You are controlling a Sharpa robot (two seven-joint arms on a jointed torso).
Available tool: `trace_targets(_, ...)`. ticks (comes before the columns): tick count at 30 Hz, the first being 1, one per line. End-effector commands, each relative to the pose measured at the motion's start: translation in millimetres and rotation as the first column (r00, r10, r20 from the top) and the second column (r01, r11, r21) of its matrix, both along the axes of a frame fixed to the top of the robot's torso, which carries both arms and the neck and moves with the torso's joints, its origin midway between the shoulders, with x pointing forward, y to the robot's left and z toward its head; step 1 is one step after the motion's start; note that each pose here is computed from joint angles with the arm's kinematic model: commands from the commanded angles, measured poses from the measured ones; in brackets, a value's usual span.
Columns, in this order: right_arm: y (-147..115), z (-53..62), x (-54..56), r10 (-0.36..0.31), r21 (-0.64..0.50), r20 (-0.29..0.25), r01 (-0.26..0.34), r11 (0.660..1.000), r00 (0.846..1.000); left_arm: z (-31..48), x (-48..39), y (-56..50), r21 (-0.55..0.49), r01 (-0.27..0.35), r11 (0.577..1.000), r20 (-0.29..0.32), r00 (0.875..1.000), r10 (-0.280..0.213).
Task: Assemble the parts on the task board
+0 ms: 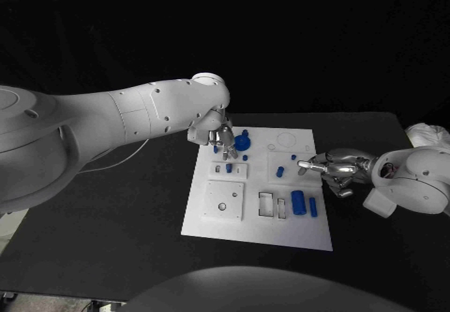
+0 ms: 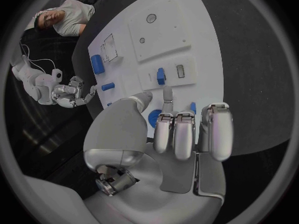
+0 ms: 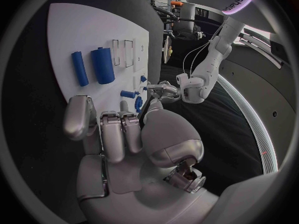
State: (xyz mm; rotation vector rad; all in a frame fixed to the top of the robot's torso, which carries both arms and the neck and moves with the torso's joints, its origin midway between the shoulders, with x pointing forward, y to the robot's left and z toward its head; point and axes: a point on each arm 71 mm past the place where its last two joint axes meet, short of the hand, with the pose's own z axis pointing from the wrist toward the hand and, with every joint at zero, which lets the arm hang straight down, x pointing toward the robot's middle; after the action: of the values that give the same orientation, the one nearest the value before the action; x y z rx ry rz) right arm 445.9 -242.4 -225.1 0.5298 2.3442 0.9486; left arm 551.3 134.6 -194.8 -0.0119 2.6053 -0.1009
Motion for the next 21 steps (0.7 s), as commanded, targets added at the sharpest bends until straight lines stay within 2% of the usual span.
trace_targets(1,1.4,-0.1,-0.7,0.016,0.007,-0.003,-0.016,1.0,1.0,-3.0,-1.7,4.1,0.081,-0.029,0.996,-0.006,1.0,0.03)
trace_targets(12,-0.2,-0.2,-1.1,0.014,0.007,-0.005,-0.014,1.0,1.0,-15.0,-5.1,6.7,0.077,-0.037,0.996,-0.023,0.999,0.039)
trace_targets(21,-0.5,-0.2,-1.6,0.014,0.006,-0.006,-0.014,1.0,1.0,-18.7,-6.6,4.2,0.063,-0.04,0.997,-0.026,0.999,0.042)
